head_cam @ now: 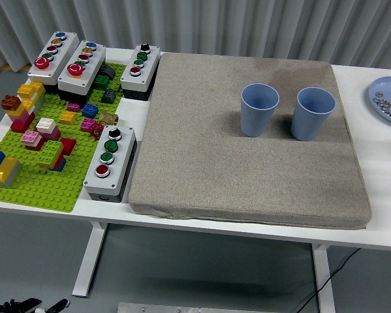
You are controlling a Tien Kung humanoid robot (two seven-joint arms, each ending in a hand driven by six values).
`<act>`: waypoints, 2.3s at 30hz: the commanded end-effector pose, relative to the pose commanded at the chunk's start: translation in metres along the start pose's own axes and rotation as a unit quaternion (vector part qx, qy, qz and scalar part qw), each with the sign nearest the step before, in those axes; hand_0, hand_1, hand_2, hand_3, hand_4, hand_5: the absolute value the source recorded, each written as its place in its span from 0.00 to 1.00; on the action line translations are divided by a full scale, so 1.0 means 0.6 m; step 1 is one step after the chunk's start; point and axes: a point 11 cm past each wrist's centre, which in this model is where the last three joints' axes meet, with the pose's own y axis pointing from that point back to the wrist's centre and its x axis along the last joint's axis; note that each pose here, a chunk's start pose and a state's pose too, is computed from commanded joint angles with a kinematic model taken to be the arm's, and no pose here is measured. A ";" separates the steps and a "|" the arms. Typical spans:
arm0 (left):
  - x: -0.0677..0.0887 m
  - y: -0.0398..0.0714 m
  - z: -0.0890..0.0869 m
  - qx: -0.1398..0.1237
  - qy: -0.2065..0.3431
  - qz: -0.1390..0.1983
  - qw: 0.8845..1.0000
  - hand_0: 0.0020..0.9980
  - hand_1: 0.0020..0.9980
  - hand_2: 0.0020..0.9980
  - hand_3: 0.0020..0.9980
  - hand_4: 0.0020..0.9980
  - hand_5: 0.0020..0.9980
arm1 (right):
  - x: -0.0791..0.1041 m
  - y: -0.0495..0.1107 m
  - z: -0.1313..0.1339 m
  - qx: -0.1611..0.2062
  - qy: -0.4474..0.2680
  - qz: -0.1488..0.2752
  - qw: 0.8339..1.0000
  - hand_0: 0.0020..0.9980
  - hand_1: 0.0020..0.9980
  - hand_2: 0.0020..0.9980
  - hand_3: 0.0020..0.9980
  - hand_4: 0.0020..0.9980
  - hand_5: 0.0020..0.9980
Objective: Pick cup pour cup place
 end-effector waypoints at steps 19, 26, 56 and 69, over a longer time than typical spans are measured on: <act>0.000 0.000 0.001 -0.003 0.006 0.002 1.000 0.78 0.77 0.82 0.68 0.51 1.00 | -0.002 0.001 0.000 0.003 0.007 0.000 1.000 0.91 0.80 0.82 0.79 0.83 1.00; 0.000 -0.001 0.000 -0.003 0.012 0.003 1.000 0.78 0.77 0.82 0.68 0.51 1.00 | -0.005 0.001 0.002 -0.001 0.010 -0.003 1.000 0.92 0.81 0.82 0.79 0.83 1.00; -0.002 -0.003 -0.012 0.001 0.021 0.001 1.000 0.78 0.77 0.82 0.69 0.51 1.00 | -0.018 0.004 0.012 -0.008 0.023 -0.014 1.000 0.92 0.81 0.82 0.80 0.84 0.95; -0.001 -0.001 -0.004 -0.002 0.018 0.002 1.000 0.78 0.77 0.82 0.69 0.51 1.00 | -0.013 0.002 0.002 -0.003 0.021 -0.011 1.000 0.92 0.81 0.83 0.80 0.85 0.90</act>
